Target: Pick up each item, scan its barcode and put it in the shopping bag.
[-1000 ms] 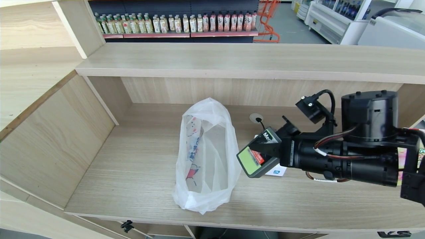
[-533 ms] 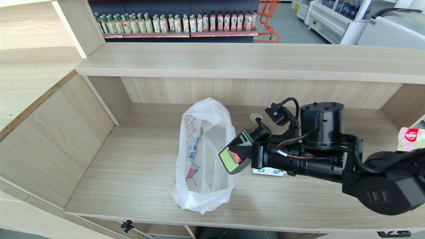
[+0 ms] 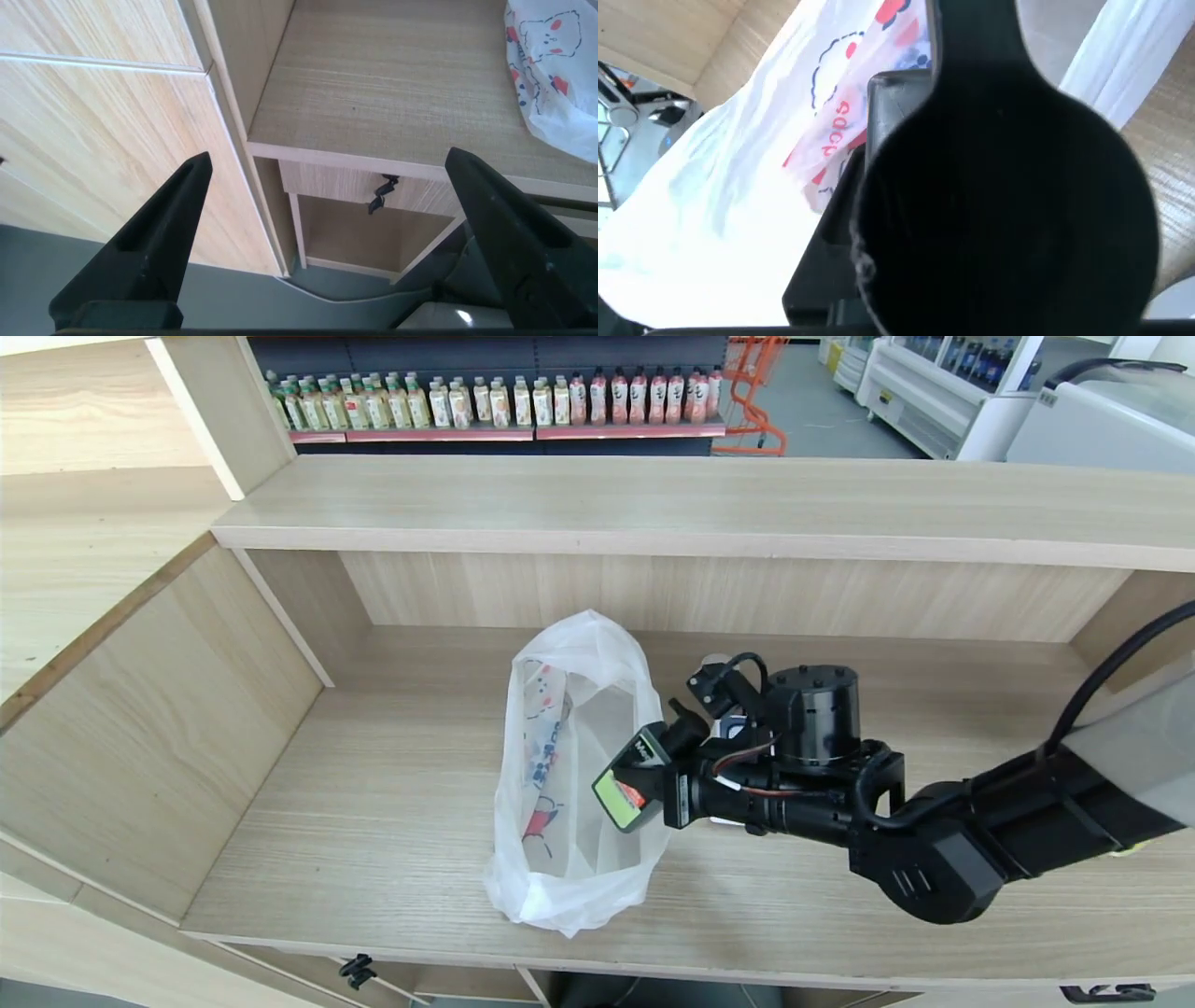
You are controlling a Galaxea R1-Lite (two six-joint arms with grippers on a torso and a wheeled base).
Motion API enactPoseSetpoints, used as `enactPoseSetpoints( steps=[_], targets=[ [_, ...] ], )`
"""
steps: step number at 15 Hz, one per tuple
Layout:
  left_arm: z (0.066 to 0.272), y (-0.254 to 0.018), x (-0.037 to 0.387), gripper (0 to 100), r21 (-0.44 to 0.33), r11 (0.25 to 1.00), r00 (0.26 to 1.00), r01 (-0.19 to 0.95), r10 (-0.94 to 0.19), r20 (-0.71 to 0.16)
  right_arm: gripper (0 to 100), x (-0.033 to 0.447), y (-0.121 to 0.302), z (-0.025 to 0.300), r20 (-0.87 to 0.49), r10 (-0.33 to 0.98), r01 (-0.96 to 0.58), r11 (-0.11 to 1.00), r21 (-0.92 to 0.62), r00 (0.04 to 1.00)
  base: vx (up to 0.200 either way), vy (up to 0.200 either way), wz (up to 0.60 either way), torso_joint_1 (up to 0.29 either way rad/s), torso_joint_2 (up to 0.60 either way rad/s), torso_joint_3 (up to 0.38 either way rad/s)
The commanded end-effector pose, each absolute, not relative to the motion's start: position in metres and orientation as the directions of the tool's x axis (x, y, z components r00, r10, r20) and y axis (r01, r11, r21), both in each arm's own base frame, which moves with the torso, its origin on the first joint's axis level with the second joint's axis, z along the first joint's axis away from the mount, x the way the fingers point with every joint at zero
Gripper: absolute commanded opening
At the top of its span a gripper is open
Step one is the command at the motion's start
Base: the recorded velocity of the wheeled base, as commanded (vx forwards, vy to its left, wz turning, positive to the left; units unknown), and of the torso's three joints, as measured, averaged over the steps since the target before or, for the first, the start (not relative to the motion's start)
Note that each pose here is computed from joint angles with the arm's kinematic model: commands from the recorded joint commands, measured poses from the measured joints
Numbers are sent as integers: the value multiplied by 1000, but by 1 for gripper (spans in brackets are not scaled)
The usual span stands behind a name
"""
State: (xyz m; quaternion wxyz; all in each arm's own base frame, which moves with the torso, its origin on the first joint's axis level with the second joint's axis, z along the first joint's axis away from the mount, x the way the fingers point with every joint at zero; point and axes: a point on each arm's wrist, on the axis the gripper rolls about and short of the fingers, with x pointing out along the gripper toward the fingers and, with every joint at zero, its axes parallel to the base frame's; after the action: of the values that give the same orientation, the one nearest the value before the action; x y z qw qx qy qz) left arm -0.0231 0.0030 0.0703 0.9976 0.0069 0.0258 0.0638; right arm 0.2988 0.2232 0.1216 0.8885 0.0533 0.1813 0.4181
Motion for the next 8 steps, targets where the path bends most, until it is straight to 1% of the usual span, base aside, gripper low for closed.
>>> enactPoseSetpoints(
  steps=[1, 4, 5, 6, 8],
  targets=[
    [70, 3, -23, 100, 17, 992, 990, -128, 129, -50, 0, 305, 229, 108, -289, 761, -727, 644, 238, 580, 0, 0, 0, 0, 0, 0],
    [70, 3, -23, 100, 17, 992, 990, -128, 129, -50, 0, 309, 231, 113, -252, 768, -734, 639, 229, 589, 0, 0, 0, 0, 0, 0],
    [70, 3, -23, 100, 17, 992, 990, -128, 129, -50, 100, 310, 231, 118, -233, 771, -735, 637, 234, 593, 0, 0, 0, 0, 0, 0],
    [70, 3, -23, 100, 17, 992, 990, -128, 129, -50, 100, 311, 231, 121, -226, 772, -733, 636, 243, 595, 0, 0, 0, 0, 0, 0],
    [70, 3, -23, 100, 17, 992, 990, -128, 129, -50, 100, 309, 229, 131, -199, 776, -704, 628, 333, 598, 0, 0, 0, 0, 0, 0]
  ],
)
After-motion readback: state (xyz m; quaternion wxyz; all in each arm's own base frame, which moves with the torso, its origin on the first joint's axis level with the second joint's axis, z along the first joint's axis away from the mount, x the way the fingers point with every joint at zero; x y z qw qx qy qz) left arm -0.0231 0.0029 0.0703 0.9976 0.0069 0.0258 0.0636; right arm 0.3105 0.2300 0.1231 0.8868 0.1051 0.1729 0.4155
